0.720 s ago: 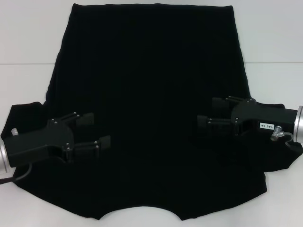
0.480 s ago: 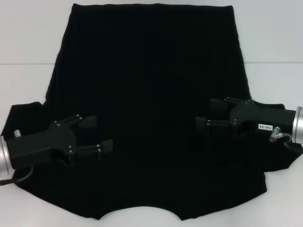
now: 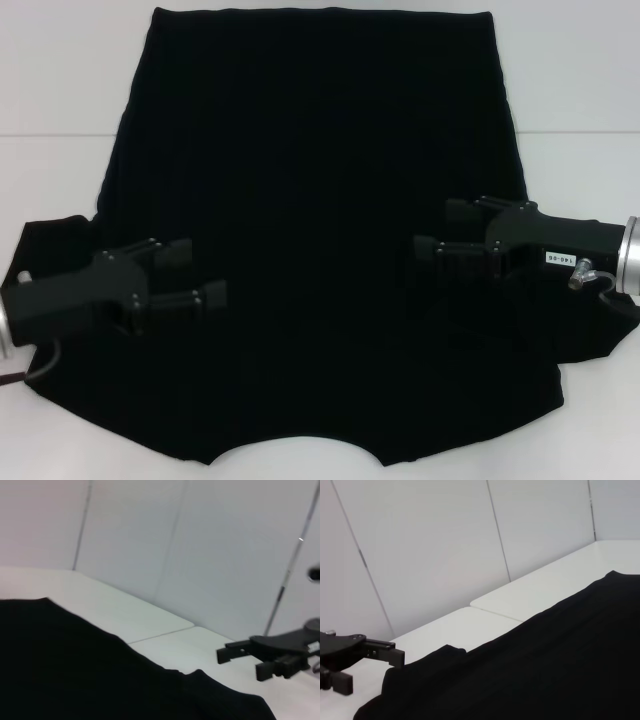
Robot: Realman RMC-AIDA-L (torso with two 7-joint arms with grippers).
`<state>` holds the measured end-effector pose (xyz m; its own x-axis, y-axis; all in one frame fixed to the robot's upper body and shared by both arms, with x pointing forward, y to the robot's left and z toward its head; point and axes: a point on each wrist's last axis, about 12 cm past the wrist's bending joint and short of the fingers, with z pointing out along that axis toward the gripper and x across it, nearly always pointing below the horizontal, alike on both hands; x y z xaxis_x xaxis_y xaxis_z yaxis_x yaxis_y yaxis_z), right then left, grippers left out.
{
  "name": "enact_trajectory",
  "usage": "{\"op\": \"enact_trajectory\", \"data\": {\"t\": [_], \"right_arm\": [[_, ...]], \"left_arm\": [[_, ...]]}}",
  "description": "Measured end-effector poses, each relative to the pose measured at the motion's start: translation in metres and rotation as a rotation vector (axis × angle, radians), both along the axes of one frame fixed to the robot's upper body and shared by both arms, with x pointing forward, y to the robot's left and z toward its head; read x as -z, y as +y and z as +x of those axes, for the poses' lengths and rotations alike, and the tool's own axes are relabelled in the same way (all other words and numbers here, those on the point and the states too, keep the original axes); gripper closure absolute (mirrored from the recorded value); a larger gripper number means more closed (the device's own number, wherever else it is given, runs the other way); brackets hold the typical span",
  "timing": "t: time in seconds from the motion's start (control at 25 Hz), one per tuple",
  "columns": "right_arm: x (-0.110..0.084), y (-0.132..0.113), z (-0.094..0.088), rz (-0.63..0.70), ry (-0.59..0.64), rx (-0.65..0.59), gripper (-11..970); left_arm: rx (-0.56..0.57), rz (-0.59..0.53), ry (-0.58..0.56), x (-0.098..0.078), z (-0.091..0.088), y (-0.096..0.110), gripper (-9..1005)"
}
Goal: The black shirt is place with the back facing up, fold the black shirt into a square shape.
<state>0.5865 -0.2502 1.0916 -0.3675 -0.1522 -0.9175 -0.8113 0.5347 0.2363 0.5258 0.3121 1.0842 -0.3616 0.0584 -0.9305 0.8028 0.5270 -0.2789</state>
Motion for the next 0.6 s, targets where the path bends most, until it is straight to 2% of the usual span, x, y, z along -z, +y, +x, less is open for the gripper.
{"op": "enact_trajectory", "data": {"t": [0.2,0.6], "right_arm": [[0.0,0.0,0.0,0.002,0.0,0.003,37],[-0.001,0.0,0.003,0.007,0.016,0.023,39]], "left_arm": [[-0.088,-0.042,0.158,-0.01,0.005,0.015,76],[-0.466,-0.145,0.534,-0.027,0.005,0.073,76]]}}
